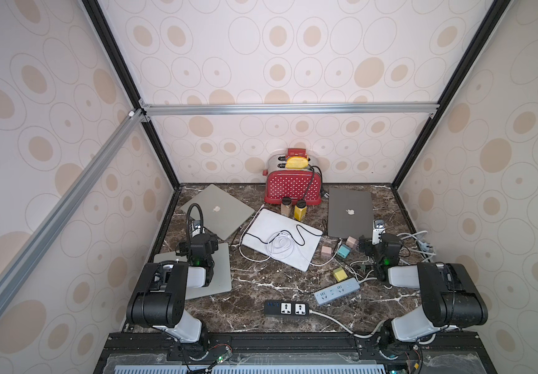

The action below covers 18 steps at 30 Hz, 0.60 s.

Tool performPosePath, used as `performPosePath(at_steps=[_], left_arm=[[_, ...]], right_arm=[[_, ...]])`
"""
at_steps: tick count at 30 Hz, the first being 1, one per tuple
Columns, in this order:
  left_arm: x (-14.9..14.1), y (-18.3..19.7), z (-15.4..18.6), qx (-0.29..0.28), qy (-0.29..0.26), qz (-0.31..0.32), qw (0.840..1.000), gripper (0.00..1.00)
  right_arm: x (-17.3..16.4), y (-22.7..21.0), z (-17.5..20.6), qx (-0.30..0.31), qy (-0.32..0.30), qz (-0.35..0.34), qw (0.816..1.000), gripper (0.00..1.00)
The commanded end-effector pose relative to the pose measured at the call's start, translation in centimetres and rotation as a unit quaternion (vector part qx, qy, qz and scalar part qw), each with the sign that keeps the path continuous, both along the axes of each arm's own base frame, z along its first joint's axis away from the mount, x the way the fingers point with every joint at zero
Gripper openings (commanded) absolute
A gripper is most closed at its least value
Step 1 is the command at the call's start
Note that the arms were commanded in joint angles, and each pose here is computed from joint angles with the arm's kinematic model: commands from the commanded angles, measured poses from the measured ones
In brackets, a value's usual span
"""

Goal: Unplug the laptop charger
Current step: Reset both arms

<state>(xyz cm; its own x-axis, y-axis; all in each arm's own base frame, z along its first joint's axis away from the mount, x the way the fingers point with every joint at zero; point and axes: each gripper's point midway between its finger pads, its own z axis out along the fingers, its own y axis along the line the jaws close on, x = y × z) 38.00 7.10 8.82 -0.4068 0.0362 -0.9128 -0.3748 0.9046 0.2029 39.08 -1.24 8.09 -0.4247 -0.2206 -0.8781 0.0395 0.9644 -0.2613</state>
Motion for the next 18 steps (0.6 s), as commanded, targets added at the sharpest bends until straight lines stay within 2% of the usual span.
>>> performPosePath(at_steps=[1,18], left_arm=[[1.17,-0.88,1.10,-0.025,-0.026,-0.027,0.999,0.99],[1.03,-0.86,1.26,-0.021,-0.028,-0.024,0.999,0.99]], right_arm=[[0.28,-0.48,0.39,0.002,-0.006,-0.012,1.000,1.00],[0.29,-0.42,0.43,0.003,-0.006,-0.011,1.000,1.00]])
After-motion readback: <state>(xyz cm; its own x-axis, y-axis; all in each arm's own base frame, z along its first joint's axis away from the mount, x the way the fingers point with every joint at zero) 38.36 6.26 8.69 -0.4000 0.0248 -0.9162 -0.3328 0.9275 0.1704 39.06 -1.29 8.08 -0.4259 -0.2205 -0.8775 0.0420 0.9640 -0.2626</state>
